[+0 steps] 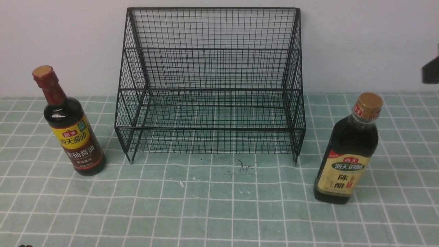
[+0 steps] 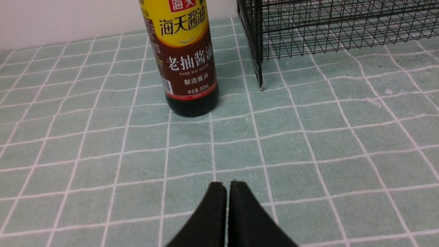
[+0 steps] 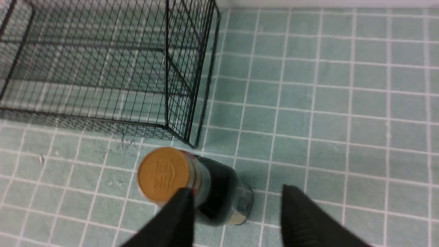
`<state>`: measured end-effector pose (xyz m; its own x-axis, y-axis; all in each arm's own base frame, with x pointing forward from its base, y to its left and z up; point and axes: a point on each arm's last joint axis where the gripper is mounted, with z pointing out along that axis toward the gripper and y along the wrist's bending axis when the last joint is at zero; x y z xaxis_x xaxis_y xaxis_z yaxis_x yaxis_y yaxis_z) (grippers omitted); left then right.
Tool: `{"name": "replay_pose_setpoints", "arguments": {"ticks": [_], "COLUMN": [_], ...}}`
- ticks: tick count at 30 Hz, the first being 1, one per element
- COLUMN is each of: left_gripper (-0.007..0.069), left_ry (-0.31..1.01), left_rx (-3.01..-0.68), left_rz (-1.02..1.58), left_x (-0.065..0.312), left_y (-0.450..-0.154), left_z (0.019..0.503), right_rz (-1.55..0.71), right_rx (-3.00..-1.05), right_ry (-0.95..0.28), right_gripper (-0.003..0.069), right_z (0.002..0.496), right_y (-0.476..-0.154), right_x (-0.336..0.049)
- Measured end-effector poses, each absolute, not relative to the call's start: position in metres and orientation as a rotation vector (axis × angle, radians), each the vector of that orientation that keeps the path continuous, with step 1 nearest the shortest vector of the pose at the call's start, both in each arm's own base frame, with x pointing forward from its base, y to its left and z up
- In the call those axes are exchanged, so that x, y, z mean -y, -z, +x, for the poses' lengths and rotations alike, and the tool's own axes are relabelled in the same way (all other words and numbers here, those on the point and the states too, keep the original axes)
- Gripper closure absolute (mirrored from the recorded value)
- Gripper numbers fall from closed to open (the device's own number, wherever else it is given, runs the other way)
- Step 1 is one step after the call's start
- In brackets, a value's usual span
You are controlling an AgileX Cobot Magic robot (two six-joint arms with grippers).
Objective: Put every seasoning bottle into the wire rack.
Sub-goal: Use the right arm to grab the condiment bottle closest to it, then use the right arm to put the condiment bottle back on the shelf
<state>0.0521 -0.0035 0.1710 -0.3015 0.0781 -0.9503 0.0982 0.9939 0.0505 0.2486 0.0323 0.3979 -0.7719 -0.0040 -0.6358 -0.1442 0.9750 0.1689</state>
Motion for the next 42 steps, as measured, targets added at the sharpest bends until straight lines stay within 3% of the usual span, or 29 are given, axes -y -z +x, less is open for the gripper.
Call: {"name": "replay_pose_setpoints", "arguments": {"ticks": [7, 13, 18, 20, 22, 29, 33, 37, 42], "left_gripper": [0.0631, 0.0631, 0.0631, 0.0631, 0.0631, 0.0631, 0.0631, 0.0631, 0.0631], "left_ry": [0.020, 0.020, 0.020, 0.020, 0.020, 0.020, 0.020, 0.020, 0.020], "left_rx": [-1.879, -1.879, -1.879, -1.879, -1.879, -1.879, -1.879, -1.879, -1.879], "left_rz": [0.127, 0.127, 0.127, 0.127, 0.127, 0.127, 0.127, 0.127, 0.127], "left_x": [0.003, 0.003, 0.003, 0.003, 0.003, 0.003, 0.003, 0.003, 0.003], "left_y": [-0.171, -0.171, -0.171, -0.171, -0.171, -0.171, -0.171, -0.171, -0.171], "left_z": [0.052, 0.052, 0.052, 0.052, 0.052, 0.052, 0.052, 0.052, 0.052], "right_rz": [-0.299, -0.318, -0.329, -0.331, -0.349, -0.385, -0.413, -0.431, -0.523], "right_rx": [-2.466, -2.507, -2.595, -2.628, -2.624, -2.638, -2.643, -2.466, -2.298], "right_ry": [-0.228, -0.195, -0.173, -0.175, -0.177, -0.164, -0.148, -0.169, -0.224], "right_gripper": [0.0090, 0.0048, 0.0104, 0.0195, 0.0348, 0.0340, 0.0340, 0.0340, 0.0340], "right_z": [0.274, 0.291, 0.302, 0.304, 0.304, 0.301, 0.293, 0.287, 0.272], "right_y": [-0.375, -0.356, -0.336, -0.330, -0.330, -0.337, -0.366, -0.425, -0.471], "right_x": [-0.067, -0.081, -0.083, -0.084, -0.085, -0.085, -0.082, -0.089, -0.113]}}
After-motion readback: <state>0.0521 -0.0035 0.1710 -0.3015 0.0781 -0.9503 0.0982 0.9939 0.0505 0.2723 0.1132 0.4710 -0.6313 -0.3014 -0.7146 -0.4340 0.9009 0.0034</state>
